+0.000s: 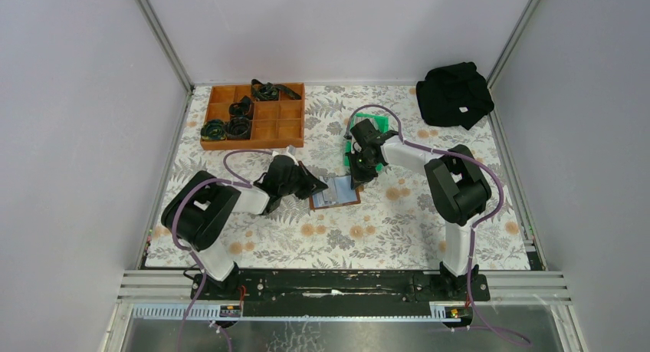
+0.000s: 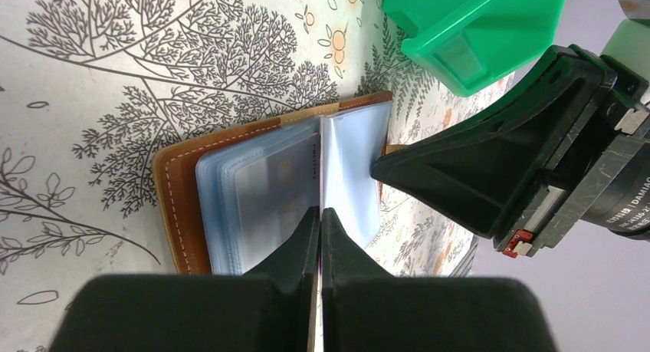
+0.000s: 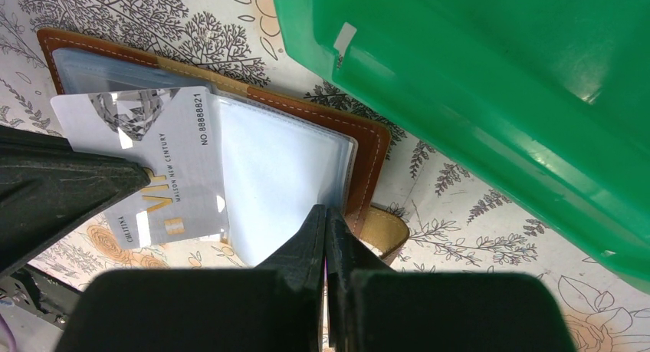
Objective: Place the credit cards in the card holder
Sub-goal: Insert the credit card into the card holder.
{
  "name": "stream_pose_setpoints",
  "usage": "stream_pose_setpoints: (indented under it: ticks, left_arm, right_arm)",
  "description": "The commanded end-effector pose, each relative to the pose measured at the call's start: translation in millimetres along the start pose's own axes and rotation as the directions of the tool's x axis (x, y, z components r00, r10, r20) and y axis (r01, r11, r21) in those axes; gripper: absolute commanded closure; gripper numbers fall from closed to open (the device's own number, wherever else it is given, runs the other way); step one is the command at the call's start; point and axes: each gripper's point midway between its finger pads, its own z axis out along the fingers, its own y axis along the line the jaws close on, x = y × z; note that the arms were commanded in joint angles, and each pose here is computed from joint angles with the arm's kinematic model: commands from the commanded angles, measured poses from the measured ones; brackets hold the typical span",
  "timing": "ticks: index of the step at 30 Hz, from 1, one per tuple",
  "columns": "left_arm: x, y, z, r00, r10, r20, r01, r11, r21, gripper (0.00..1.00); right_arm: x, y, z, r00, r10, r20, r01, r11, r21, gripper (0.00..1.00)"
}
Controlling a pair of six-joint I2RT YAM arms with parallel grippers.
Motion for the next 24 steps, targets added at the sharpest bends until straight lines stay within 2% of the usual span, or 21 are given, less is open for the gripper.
stream_pose_setpoints:
  ticks: [1, 18, 24]
  left_arm:
    - [-14, -13, 5, 0.999, 0.007, 0.044, -0.009, 0.999, 0.038, 1.00]
    - [-11, -25, 4, 0.999, -0.008, 0.032, 0.004, 0.993, 0.116, 1.00]
    - [-5, -16, 6, 1.000, -0.007, 0.016, 0.005, 0.995, 0.096, 1.00]
  right_arm:
    - [16, -8, 19, 0.998, 0.009, -0.063, -0.007, 1.000, 0.025, 1.00]
    - [19, -13, 22, 0.997, 0.005, -0.073, -0.002, 0.999, 0.043, 1.00]
    - [19, -14, 21, 0.997, 0.007, -0.073, -0.004, 0.999, 0.043, 1.00]
